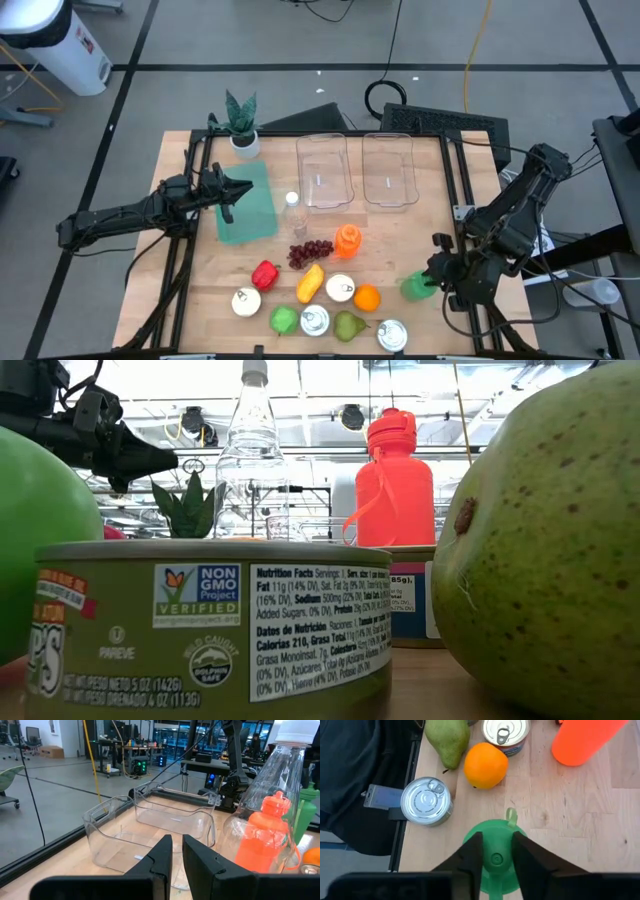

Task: Pick & Place Food Item
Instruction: Put the green water bottle into the right transparent bin

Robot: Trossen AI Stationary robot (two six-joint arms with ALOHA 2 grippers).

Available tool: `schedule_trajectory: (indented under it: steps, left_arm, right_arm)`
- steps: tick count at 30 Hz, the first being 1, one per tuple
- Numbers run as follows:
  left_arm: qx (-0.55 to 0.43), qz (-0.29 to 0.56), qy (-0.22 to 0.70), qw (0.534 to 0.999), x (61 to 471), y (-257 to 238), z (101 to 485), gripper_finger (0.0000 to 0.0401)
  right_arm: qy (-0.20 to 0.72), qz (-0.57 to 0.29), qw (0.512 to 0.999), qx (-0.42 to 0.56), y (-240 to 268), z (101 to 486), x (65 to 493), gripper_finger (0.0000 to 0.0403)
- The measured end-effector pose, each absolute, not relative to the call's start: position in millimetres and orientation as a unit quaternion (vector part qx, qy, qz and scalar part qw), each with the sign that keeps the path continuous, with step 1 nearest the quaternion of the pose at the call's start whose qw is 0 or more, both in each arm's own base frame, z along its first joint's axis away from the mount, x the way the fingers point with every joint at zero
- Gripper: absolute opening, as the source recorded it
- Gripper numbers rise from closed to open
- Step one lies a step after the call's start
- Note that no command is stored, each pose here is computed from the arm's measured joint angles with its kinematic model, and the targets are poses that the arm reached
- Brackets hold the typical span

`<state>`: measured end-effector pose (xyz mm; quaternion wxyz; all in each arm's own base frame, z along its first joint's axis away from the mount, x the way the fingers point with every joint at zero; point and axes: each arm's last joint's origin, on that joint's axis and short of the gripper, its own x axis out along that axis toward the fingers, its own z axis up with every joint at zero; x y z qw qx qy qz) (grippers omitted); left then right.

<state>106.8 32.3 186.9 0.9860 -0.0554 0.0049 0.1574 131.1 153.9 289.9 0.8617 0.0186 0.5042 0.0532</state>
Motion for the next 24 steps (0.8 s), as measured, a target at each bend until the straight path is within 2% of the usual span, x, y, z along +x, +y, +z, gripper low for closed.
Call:
schedule_trajectory:
  steps: [6, 24]
  left_arm:
    - [-0.055, 0.157, 0.005, 0.986, 106.8, 32.3, 186.9, 0.0050]
    - [-0.055, 0.157, 0.005, 0.986, 106.8, 32.3, 186.7, 0.0050]
  right_arm:
    - [0.505, 0.052, 0.861, 0.019, 153.7, 289.6, 131.1, 0.0047]
    - [0.468, 0.092, 0.879, -0.029, 152.6, 294.6, 138.0, 0.0046]
